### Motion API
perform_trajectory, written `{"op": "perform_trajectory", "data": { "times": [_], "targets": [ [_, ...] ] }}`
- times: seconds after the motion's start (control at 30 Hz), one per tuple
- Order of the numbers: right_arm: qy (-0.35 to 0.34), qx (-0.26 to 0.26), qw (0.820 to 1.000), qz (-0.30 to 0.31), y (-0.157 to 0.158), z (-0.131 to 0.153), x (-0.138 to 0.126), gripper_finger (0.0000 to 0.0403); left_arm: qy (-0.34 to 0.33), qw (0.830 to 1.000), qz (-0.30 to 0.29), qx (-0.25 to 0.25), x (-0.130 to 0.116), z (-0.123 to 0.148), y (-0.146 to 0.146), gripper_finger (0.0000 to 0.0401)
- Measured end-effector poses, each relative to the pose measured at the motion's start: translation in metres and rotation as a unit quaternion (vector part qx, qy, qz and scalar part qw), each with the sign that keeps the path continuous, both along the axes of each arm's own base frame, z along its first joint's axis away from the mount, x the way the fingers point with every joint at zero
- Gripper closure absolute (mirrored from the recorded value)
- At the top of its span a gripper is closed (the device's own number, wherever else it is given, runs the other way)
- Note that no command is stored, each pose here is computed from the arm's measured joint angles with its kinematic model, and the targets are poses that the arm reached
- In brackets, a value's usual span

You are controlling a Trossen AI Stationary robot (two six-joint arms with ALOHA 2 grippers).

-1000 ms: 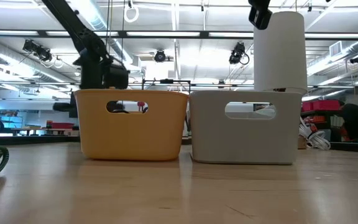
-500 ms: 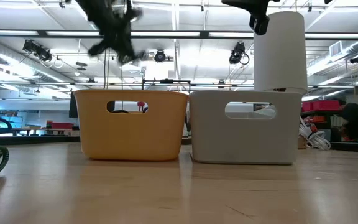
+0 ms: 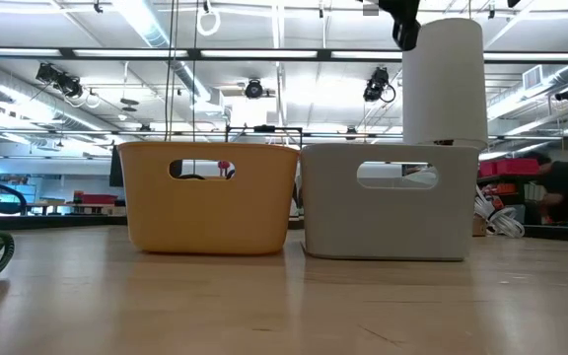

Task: Pick & Place USB Port
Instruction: Put the black green charger cable into the gray bin

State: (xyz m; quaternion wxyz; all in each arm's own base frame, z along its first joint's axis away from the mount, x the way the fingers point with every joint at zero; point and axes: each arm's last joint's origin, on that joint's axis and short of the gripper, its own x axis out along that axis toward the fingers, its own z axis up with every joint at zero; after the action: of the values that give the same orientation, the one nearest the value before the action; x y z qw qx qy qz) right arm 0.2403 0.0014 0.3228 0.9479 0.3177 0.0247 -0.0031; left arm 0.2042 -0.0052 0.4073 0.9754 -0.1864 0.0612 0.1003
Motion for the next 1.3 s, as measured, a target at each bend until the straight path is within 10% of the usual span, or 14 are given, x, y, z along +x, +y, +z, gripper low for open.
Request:
{"op": "perform_trajectory", "data": {
  "times": [0.57, 1.3],
  "targets": [
    [-0.082, -0.002, 0.997, 0.002, 0.000, 0.016, -0.001, 0.0211, -0.033, 0.998, -0.039, 0.028, 0.079, -0.028, -0.039, 0.0379],
    [-0.087, -0.033, 0.995, 0.019, 0.007, 0.017, -0.001, 0.0211, -0.140, 0.984, -0.067, -0.084, 0.155, -0.068, -0.009, 0.0379]
  ]
}}
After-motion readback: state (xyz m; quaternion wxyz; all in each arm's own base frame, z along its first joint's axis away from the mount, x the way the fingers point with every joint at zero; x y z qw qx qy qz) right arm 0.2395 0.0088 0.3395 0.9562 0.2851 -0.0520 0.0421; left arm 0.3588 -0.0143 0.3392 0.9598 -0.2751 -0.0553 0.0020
